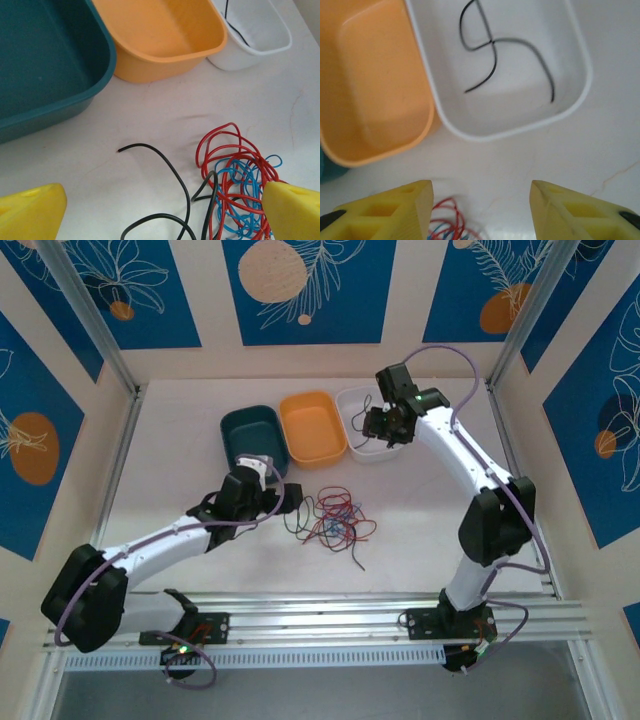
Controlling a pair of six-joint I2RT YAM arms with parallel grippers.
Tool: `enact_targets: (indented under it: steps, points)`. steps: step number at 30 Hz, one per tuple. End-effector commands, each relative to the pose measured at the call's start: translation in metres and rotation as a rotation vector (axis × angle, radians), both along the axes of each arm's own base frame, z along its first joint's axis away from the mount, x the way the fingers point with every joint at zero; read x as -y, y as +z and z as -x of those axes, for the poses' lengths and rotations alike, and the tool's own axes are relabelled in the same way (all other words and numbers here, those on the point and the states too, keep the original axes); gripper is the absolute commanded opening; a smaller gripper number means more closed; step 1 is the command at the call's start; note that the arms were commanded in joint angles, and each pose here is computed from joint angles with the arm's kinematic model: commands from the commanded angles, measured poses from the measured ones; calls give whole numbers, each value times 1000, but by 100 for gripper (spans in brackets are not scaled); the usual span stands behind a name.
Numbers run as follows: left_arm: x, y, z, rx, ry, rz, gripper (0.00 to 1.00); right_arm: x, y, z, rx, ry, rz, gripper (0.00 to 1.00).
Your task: Untangle the cables
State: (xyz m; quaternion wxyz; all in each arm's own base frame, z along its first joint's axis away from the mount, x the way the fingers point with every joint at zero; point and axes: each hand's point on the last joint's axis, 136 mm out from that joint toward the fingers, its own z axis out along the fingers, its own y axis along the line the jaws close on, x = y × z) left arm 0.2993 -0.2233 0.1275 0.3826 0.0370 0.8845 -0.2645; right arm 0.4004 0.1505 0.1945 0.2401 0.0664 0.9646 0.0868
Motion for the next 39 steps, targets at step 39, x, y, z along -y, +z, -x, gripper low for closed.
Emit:
enact_targets:
  steps: [39]
  points:
    - [-79,-43,11,-139,402,-33,100,-210,-103,111,-280,241,-159,38]
